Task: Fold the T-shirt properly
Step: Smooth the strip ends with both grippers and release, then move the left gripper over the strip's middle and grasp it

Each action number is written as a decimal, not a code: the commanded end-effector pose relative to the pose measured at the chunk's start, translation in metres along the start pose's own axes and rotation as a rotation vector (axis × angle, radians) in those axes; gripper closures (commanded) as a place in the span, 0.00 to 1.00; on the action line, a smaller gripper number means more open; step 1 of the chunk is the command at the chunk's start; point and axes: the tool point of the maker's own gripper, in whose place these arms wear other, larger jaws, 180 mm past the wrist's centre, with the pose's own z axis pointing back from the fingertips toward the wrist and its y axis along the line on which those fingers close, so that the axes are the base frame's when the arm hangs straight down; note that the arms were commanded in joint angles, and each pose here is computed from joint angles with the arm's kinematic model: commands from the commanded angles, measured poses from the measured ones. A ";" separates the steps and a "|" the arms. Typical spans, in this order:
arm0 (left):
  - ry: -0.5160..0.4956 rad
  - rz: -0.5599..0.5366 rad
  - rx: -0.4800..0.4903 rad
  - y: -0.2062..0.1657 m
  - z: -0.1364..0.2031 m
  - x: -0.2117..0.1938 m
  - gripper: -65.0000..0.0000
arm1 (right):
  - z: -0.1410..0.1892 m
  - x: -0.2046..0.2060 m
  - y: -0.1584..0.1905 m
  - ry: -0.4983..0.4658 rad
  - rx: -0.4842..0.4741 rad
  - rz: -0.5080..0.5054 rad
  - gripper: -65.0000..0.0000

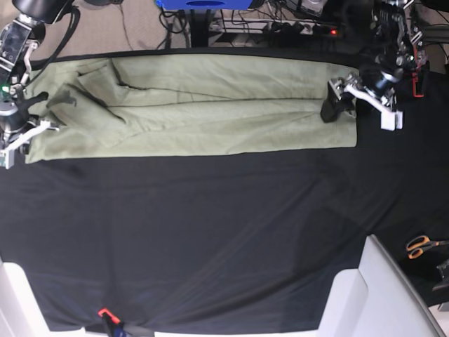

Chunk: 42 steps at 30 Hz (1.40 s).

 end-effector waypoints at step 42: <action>-0.024 -0.566 0.426 -0.050 0.034 0.052 1.00 | 0.003 0.009 0.002 -0.041 0.001 -0.011 0.96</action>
